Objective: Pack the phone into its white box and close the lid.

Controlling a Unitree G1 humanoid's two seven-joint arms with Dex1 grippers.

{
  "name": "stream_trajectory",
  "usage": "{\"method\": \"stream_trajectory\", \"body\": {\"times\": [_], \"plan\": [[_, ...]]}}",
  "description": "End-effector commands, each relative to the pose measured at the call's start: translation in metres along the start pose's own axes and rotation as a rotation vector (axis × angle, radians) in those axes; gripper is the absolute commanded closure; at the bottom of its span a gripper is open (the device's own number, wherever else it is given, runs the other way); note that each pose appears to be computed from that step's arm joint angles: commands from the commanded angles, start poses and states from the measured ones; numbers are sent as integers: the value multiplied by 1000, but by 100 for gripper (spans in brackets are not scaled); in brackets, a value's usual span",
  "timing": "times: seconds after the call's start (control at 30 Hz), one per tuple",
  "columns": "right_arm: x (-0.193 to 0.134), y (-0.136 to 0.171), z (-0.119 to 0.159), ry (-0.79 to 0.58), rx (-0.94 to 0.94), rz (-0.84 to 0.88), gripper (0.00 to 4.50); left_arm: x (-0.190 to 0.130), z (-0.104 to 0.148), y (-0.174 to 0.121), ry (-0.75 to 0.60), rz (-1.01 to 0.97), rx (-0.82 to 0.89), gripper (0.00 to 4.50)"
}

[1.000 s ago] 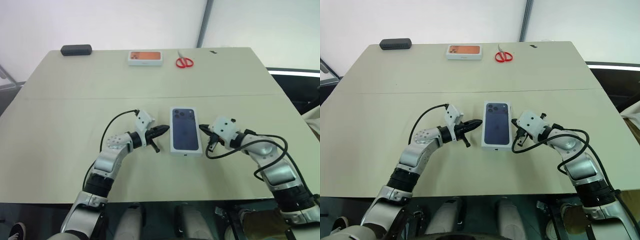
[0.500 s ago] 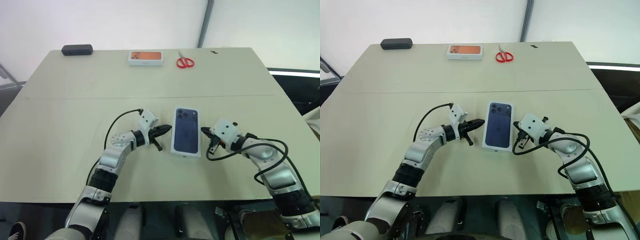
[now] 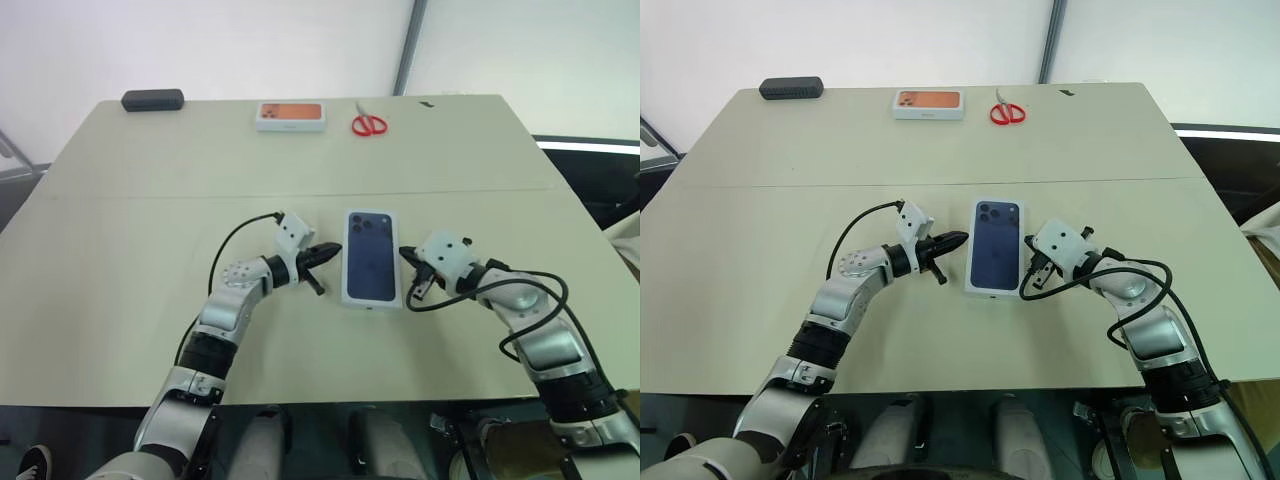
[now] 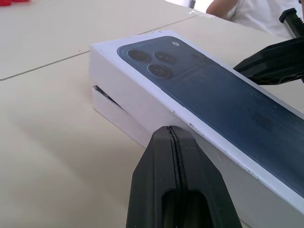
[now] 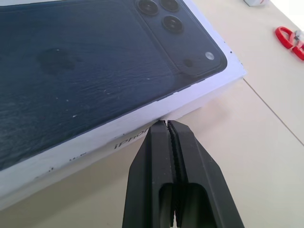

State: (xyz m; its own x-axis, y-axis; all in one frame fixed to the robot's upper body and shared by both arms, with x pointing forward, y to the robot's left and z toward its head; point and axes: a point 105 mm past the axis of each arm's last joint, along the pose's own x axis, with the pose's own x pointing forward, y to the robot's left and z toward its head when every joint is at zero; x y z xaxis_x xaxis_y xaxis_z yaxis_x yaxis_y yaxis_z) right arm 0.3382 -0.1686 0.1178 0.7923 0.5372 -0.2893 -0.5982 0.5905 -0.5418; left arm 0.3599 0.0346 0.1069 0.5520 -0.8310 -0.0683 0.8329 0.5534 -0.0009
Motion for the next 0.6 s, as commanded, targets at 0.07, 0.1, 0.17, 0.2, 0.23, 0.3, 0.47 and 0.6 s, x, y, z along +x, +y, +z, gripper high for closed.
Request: {"method": "stream_trajectory", "body": {"times": [0.07, 0.1, 0.17, 0.2, 0.23, 0.3, 0.47, 0.6], "plan": [[5, 4, 13, -47, -39, 21, 444, 8, 9, -8, -21, -31, 33, 450], [6, 5, 13, -46, -45, 22, 444, 7, 8, -7, -19, -27, 24, 450], [8, 6, 14, -47, -47, 21, 444, 6, 7, -7, -16, -26, 30, 450], [9, 7, 14, -48, -46, 21, 444, 5, 7, -6, -16, -21, 30, 450], [10, 8, 14, -46, -48, 24, 444, 4, 7, -5, -17, -18, 30, 450], [13, 8, 11, -28, -58, 23, 444, 4, 7, -3, -16, -10, 30, 450], [18, 8, 6, 11, -47, 35, 444, 3, 3, 1, -6, 12, 13, 450], [17, 2, 1, 37, -70, 20, 444, 1, -3, 5, 18, 32, 9, 450]]}}
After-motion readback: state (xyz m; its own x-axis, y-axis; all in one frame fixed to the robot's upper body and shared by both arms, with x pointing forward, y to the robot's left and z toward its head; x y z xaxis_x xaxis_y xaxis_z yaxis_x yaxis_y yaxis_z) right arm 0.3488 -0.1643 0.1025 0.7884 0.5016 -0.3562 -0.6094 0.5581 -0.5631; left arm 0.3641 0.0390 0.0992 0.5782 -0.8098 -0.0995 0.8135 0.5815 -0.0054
